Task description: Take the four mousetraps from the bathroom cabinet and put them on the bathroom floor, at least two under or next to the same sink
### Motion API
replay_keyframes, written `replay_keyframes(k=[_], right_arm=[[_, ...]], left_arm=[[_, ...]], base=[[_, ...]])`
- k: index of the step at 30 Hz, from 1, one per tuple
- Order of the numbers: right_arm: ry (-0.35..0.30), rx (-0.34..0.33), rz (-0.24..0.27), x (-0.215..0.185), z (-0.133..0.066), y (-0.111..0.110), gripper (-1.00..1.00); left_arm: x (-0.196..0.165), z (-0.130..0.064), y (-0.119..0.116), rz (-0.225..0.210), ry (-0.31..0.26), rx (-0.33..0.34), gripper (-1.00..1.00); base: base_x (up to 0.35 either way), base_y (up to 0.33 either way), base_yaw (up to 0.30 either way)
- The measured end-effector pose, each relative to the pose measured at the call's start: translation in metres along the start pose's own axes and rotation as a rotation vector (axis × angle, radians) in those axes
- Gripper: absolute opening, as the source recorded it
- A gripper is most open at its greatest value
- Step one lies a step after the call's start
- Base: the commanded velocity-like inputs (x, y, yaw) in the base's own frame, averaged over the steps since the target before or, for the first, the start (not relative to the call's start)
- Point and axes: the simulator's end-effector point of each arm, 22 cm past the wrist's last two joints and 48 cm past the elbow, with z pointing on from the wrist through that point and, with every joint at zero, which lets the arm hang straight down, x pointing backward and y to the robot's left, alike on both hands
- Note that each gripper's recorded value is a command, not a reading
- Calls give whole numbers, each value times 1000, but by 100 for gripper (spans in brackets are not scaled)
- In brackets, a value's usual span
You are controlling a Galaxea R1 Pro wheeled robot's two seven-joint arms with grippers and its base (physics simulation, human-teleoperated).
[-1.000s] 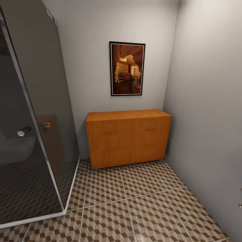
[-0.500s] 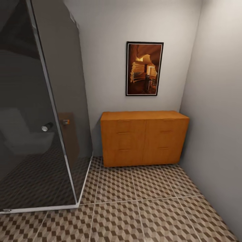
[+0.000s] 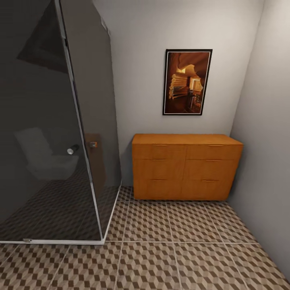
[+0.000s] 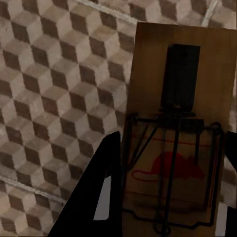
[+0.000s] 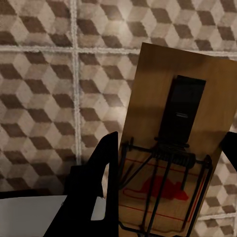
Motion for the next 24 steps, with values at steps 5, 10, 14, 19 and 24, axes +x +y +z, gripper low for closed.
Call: replay_keyframes(k=[5,10,14,19,24], right_arm=[[3,-6,-1,1,0,1,-100],[2,-1,-1,1,0,0,-100],[0,1,0,0,0,0,-100],[-1,3,0,0,0,-1,-100],[-2,2,0,-1,0,-1,-100]], left_arm=[[-21,-1,0,4,-95,0,-100],[-21,-1,-8,11,-103,13,-100],[-16,-2,-21,8,-99,29,-100],[-15,-2,-23,7,-98,32,-100],[-15,-2,-23,7,-98,32,-100]], base=[[0,0,5],[0,0,52],[0,0,217],[0,0,262],[0,0,271]])
